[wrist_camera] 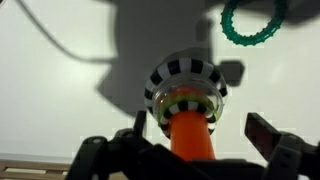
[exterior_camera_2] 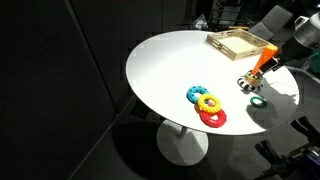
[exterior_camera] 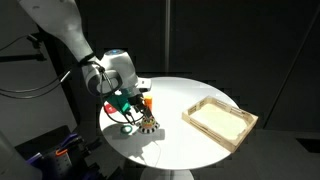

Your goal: Move the orange stand to the right then put the black and white and yellow rings on the table

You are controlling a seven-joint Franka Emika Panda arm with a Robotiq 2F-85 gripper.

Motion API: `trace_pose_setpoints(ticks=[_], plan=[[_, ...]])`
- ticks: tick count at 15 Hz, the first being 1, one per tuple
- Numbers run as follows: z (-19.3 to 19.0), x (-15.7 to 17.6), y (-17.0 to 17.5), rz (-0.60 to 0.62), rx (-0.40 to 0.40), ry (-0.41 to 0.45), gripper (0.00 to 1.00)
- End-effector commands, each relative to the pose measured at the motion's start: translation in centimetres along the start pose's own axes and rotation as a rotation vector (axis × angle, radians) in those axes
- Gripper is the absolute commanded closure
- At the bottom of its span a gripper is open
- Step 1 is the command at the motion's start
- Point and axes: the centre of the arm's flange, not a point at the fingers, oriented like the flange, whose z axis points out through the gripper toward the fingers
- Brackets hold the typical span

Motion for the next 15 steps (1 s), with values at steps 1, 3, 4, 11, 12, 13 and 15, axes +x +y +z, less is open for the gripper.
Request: trace_pose_setpoints(ticks=[1,3,4,11,12,13,15], plan=[[0.9,0.4,-0.1,-0.001,0.004,0.039,0.00],[1.3,0.7,-0.3,-0.009,0.000,0.058,0.00],[1.5,0.7,-0.4,-0.012,-0.003,0.070,0.00],[3.0,0.5,-0.4,-0.018,-0.017,0.112,0.00],[3.2,0.5,-0.4,-0.019,-0.017,0.115,0.00],[3.3,0.5,-0.4,-0.018,-0.016,0.118,0.00],[3.6,0.4,-0.3,-0.014,-0.013,0.129,0.00]])
